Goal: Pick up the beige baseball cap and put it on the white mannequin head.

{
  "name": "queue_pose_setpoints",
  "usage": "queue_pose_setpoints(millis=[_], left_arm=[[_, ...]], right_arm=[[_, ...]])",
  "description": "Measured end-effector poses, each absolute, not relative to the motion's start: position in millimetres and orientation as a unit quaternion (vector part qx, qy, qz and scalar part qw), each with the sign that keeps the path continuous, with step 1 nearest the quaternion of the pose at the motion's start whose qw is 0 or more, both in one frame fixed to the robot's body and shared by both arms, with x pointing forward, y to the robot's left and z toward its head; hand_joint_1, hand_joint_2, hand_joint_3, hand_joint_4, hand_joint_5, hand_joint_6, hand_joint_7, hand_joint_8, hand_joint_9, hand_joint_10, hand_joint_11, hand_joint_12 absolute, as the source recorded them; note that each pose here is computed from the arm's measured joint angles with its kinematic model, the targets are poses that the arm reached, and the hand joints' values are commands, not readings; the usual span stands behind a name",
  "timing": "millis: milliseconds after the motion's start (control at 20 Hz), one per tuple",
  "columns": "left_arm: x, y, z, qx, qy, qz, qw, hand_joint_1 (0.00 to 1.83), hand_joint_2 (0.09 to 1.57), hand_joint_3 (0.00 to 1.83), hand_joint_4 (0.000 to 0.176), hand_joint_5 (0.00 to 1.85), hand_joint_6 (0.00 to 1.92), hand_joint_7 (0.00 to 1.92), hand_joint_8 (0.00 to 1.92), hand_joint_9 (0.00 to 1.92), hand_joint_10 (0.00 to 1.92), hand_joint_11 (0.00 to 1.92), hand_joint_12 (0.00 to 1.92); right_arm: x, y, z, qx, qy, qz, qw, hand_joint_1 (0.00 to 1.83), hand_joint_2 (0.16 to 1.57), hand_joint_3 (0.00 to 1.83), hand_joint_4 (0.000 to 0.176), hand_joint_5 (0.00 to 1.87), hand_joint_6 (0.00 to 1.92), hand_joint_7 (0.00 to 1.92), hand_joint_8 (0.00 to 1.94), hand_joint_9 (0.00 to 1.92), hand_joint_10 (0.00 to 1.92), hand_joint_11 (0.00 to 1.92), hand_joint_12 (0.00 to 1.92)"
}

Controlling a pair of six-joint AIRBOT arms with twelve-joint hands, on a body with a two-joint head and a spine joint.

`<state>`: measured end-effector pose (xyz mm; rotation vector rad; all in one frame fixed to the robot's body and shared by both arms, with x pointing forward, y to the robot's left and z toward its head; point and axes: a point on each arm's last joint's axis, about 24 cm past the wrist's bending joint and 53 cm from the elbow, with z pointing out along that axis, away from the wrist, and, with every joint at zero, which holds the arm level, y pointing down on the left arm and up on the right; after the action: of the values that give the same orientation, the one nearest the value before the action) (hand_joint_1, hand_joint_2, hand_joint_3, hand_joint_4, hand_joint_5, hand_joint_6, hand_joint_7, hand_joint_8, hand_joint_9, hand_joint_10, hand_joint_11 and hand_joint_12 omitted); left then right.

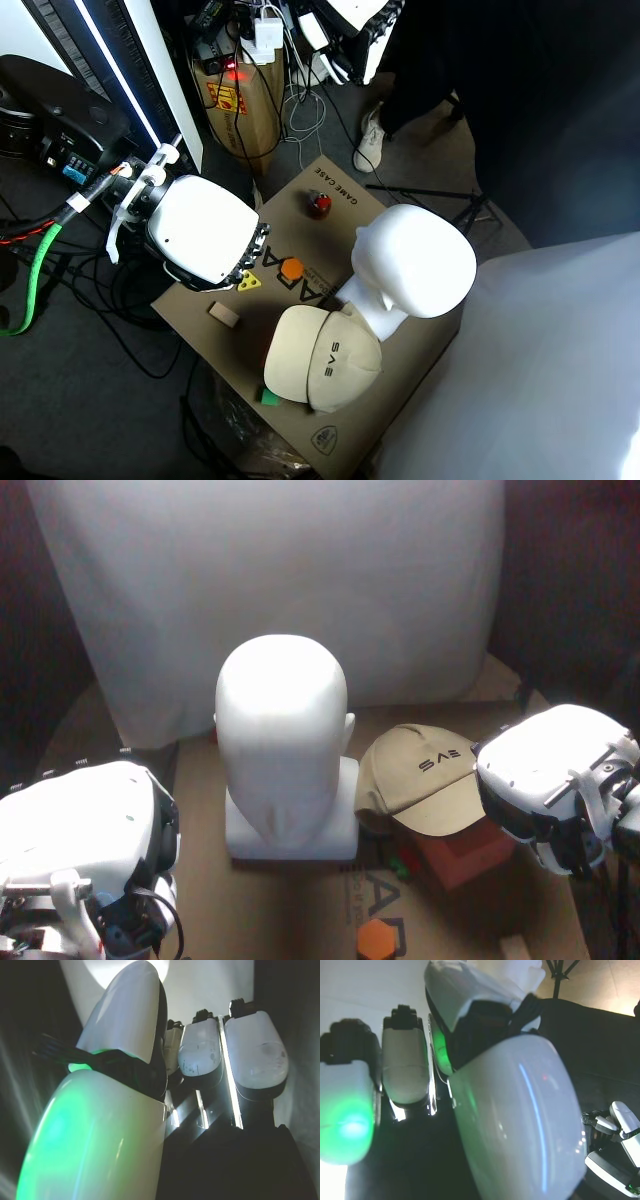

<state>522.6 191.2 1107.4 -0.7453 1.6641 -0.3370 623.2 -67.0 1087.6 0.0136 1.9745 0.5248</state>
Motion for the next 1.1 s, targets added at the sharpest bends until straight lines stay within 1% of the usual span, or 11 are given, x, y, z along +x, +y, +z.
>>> queue_pose_setpoints(millis=[150, 200, 300, 400, 500, 700, 750, 850, 900, 950, 1100], left_arm=[[523, 191, 1108, -0.321, 0.718, -0.146, 0.6, 0.0, 0.97, 0.32, 0.016, 0.03, 0.01, 0.03, 0.02, 0.05, 0.04, 0.0, 0.4], [522, 191, 1108, -0.319, 0.718, -0.146, 0.601, 0.0, 1.08, 0.12, 0.016, 0.02, 0.01, 0.02, 0.01, 0.05, 0.01, 0.0, 0.37], [519, 193, 1102, -0.312, 0.725, -0.14, 0.598, 0.0, 1.12, 0.04, 0.011, 0.0, 0.0, 0.0, 0.0, 0.01, 0.0, 0.0, 0.26], [518, 194, 1103, -0.304, 0.723, -0.143, 0.604, 0.0, 1.13, 0.03, 0.004, 0.0, 0.0, 0.0, 0.0, 0.0, 0.0, 0.0, 0.25], [518, 193, 1106, -0.299, 0.717, -0.15, 0.612, 0.0, 1.14, 0.01, 0.005, 0.0, 0.0, 0.0, 0.0, 0.02, 0.0, 0.0, 0.32], [516, 195, 1102, -0.297, 0.718, -0.145, 0.612, 0.0, 1.14, 0.0, 0.005, 0.0, 0.0, 0.0, 0.0, 0.02, 0.0, 0.0, 0.31], [515, 192, 1098, -0.295, 0.718, -0.154, 0.611, 0.0, 1.14, 0.0, 0.003, 0.0, 0.0, 0.0, 0.0, 0.02, 0.0, 0.0, 0.25], [513, 194, 1096, -0.294, 0.72, -0.15, 0.611, 0.0, 1.14, 0.0, 0.0, 0.01, 0.0, 0.0, 0.0, 0.02, 0.0, 0.0, 0.24], [513, 196, 1093, -0.293, 0.719, -0.146, 0.613, 0.0, 1.14, 0.0, 0.0, 0.02, 0.01, 0.0, 0.0, 0.02, 0.0, 0.0, 0.24], [510, 195, 1086, -0.294, 0.725, -0.143, 0.607, 0.0, 1.14, 0.0, 0.0, 0.04, 0.01, 0.03, 0.0, 0.04, 0.0, 0.0, 0.29], [508, 190, 1073, -0.299, 0.731, -0.154, 0.594, 0.0, 1.14, 0.0, 0.0, 0.04, 0.0, 0.05, 0.0, 0.05, 0.0, 0.0, 0.32]], right_arm=[[623, -67, 1088, 0.006, 0.824, 0.219, 0.522, 0.0, 0.94, 0.18, 0.018, 0.0, 0.03, 0.0, 0.03, 0.03, 0.04, 0.0, 0.57], [623, -67, 1088, 0.005, 0.824, 0.218, 0.523, 0.0, 0.99, 0.08, 0.018, 0.01, 0.01, 0.0, 0.01, 0.04, 0.01, 0.0, 0.55], [622, -67, 1087, 0.007, 0.825, 0.218, 0.521, 0.0, 1.01, 0.03, 0.018, 0.01, 0.0, 0.02, 0.0, 0.04, 0.0, 0.0, 0.53], [622, -65, 1087, 0.003, 0.825, 0.22, 0.521, 0.0, 1.01, 0.01, 0.017, 0.02, 0.0, 0.05, 0.0, 0.05, 0.0, 0.0, 0.56], [621, -64, 1089, -0.003, 0.823, 0.22, 0.524, 0.0, 1.01, 0.01, 0.014, 0.03, 0.0, 0.05, 0.0, 0.04, 0.0, 0.0, 0.57], [612, -71, 1073, -0.017, 0.831, 0.222, 0.51, 0.0, 1.03, 0.01, 0.009, 0.03, 0.0, 0.05, 0.0, 0.04, 0.0, 0.0, 0.56], [613, -76, 1089, -0.033, 0.81, 0.255, 0.527, 0.0, 1.03, 0.01, 0.009, 0.02, 0.0, 0.04, 0.0, 0.04, 0.0, 0.0, 0.53], [613, -82, 1092, -0.047, 0.799, 0.269, 0.536, 0.0, 1.03, 0.01, 0.008, 0.02, 0.0, 0.04, 0.0, 0.04, 0.0, 0.0, 0.53], [612, -89, 1090, -0.057, 0.795, 0.274, 0.538, 0.0, 1.02, 0.0, 0.001, 0.02, 0.0, 0.04, 0.0, 0.04, 0.0, 0.0, 0.53], [611, -97, 1088, -0.081, 0.79, 0.272, 0.543, 0.02, 1.01, 0.0, 0.0, 0.02, 0.0, 0.04, 0.0, 0.04, 0.0, 0.0, 0.52], [619, -123, 1076, -0.082, 0.799, 0.25, 0.541, 0.28, 0.97, 0.0, 0.0, 0.01, 0.0, 0.05, 0.0, 0.04, 0.0, 0.0, 0.48]])
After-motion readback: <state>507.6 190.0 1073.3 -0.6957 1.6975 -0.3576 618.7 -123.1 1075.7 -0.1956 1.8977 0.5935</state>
